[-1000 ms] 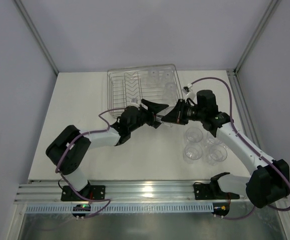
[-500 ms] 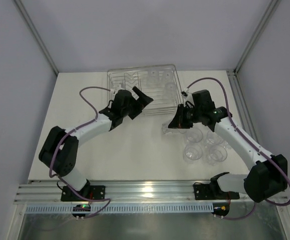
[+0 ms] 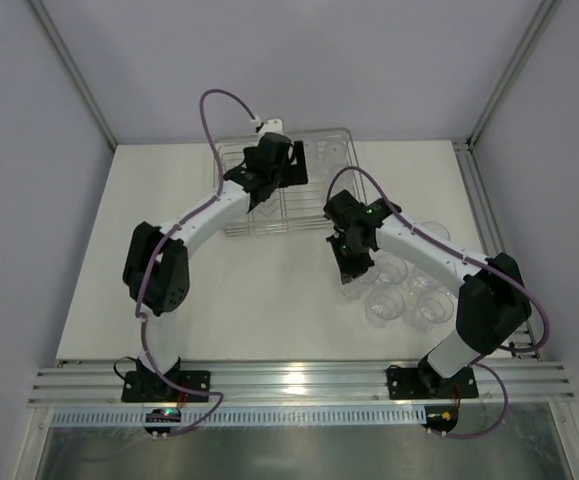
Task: Unload the cups from the dish rack
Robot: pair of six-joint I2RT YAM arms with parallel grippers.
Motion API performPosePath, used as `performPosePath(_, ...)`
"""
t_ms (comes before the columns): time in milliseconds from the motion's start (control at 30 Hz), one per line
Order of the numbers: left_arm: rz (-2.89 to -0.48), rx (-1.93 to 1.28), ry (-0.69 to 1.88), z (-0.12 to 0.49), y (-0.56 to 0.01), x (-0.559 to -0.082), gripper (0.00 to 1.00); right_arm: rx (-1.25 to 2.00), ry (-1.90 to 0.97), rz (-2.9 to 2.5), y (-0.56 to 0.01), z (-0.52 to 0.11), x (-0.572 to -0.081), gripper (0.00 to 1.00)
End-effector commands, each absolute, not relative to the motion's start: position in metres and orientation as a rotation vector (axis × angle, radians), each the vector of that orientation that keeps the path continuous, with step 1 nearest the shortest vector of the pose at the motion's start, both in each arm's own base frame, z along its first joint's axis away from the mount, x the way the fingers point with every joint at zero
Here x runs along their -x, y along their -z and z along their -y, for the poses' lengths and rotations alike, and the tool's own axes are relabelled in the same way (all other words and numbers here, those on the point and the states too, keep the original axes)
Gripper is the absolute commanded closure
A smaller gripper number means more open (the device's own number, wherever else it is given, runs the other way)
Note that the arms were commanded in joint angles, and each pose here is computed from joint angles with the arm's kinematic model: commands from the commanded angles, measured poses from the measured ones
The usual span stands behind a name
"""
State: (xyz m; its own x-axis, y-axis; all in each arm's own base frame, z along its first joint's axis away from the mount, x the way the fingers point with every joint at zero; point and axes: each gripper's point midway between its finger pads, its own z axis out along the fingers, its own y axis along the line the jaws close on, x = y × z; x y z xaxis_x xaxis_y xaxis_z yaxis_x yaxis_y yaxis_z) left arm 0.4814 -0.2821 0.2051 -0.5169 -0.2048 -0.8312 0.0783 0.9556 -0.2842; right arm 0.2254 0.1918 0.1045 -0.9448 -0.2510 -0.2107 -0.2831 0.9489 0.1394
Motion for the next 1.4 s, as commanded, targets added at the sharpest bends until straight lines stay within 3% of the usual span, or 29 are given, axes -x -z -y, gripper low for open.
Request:
performPosePath(0, -2.115, -0.06, 0.104, 0.264, -0.184, -0.495, 0.0, 0.416, -0.044, -2.877, -0.114, -0.174, -0.234, 0.96)
performPosePath(267, -2.047, -0.167, 0.067, 0.285, -0.159, -0.534, 0.0, 0.44, -0.056, -2.912, -0.104, -0.175, -0.226, 0.94)
performPosePath(300, -2.038, -0.173, 0.07, 0.287, -0.158, -0.538, 0.0, 0.441, -0.065, -2.912, -0.105, -0.176, -0.226, 0.84)
performPosePath(500, -1.946, -0.19, 0.146, 0.31, -0.173, -0.561, 0.0, 0.5, -0.316, -2.907, -0.12, -0.202, -0.215, 0.52)
performPosePath(600, -1.897, -0.204, 0.168, 0.32, -0.177, -0.572, 0.0, 0.522, -0.425, -2.873, -0.137, -0.215, -0.215, 0.38)
performPosePath(700, -1.861, -0.223, 0.155, 0.326, -0.174, -0.585, 0.0, 0.514, -0.464, -2.802, -0.161, -0.221, -0.225, 0.31)
performPosePath(1033, -1.81, -0.153, 0.185, 0.336, -0.135, -0.63, 0.0, 0.287, -0.571, -2.636, -0.228, -0.196, -0.26, 0.27)
performPosePath(1367, -1.711, -0.005, 0.228, 0.32, -0.123, -0.676, 0.0, 0.194, -0.601, -2.631, -0.226, -0.173, -0.27, 0.27)
